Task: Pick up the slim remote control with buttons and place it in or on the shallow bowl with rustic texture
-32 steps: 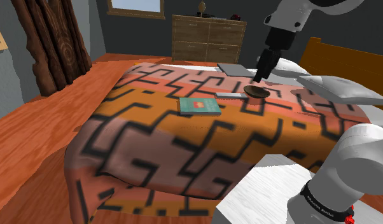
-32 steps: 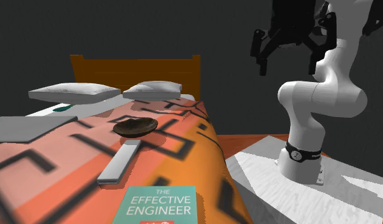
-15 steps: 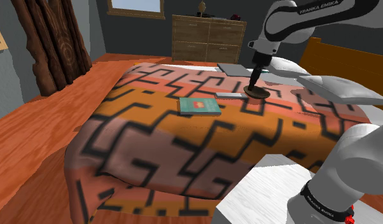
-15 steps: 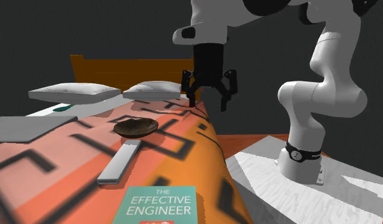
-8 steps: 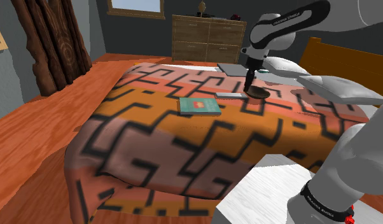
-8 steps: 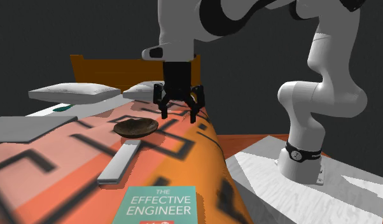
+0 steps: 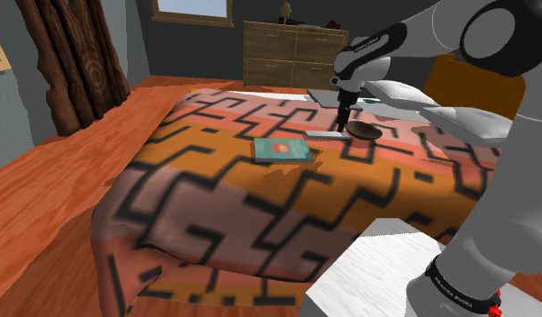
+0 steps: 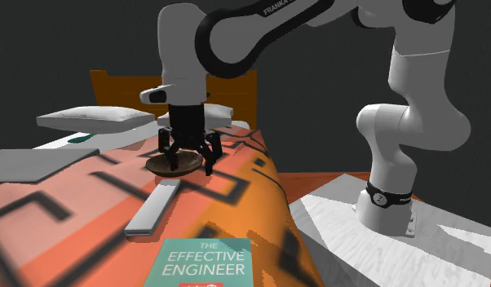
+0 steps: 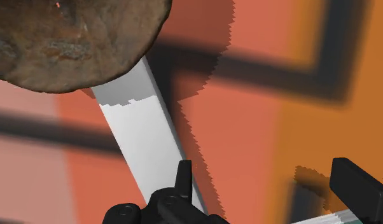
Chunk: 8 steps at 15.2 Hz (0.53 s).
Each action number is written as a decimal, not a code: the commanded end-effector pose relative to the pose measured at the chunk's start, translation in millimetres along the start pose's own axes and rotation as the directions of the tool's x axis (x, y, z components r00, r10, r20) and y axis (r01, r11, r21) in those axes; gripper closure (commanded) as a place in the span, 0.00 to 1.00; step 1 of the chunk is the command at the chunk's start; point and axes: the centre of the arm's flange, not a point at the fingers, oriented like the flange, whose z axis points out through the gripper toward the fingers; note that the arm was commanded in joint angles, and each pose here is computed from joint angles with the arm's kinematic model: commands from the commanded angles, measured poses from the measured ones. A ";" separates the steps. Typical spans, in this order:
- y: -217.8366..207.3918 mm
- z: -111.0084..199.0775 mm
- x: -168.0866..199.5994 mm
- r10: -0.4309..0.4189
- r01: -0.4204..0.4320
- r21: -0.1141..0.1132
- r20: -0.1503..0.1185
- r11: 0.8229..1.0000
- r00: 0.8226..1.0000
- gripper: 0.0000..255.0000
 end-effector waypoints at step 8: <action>80.6 48.0 29.8 -0.124 0.125 -0.014 0.024 0.992 0.992 0.00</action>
